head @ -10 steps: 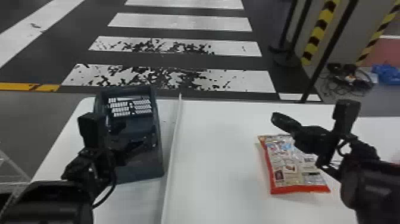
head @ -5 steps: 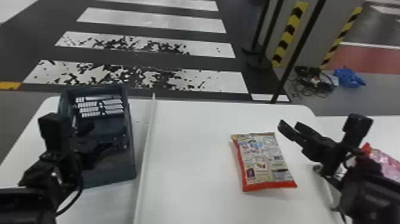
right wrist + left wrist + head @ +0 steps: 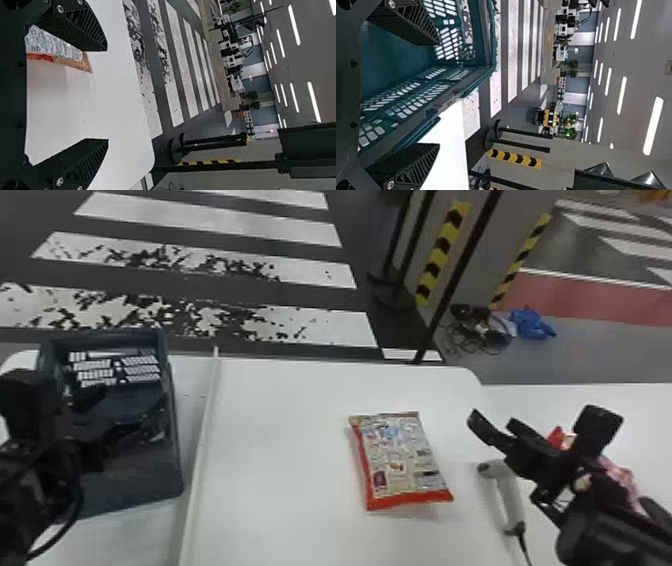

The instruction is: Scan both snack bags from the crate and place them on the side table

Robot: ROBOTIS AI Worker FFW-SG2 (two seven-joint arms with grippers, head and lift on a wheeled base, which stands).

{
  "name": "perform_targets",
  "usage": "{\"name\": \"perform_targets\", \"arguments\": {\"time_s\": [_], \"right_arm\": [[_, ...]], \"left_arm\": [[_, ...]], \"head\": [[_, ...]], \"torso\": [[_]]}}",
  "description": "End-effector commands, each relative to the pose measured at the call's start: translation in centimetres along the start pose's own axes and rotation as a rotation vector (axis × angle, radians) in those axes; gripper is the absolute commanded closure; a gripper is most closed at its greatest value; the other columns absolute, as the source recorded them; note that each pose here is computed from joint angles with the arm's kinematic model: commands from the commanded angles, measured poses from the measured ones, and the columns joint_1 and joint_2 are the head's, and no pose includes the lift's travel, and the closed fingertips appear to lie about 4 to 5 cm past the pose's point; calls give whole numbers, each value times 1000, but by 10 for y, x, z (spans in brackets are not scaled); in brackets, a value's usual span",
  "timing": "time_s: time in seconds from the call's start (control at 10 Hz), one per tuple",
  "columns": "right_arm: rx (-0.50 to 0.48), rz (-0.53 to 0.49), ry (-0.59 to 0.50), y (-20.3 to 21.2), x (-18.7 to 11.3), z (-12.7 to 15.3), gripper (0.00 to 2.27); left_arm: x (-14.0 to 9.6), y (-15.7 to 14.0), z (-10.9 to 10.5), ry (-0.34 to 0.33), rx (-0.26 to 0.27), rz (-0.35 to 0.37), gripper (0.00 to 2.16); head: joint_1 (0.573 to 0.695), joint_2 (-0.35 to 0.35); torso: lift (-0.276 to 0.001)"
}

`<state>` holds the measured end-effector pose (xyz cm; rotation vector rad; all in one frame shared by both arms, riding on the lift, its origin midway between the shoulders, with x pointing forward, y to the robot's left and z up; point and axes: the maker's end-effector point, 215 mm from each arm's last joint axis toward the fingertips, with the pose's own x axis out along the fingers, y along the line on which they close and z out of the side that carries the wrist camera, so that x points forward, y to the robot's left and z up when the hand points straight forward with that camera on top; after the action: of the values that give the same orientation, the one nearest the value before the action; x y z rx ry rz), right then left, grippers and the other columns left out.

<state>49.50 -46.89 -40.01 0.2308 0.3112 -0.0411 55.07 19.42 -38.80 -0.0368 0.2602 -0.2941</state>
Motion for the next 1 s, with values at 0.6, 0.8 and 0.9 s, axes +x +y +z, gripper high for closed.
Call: {"name": "perform_targets", "arguments": {"time_s": [0.6,0.8,0.9], "right_arm": [[3,-144,147,-78,-69,-58,117],[27,-139,187,-81,-76,-70,113],[29,-132,209,-81,-77,-75,113]], "left_arm": [[-10,-13,36,-49,13,-14,83],[-9,-11,42,-89,36,-7,83],[-9,-11,44,-105,43,-2,83]], "head": [[695,-350],[695,-350],[695,-350]], "torso": [[-98],[-98],[-98]]}}
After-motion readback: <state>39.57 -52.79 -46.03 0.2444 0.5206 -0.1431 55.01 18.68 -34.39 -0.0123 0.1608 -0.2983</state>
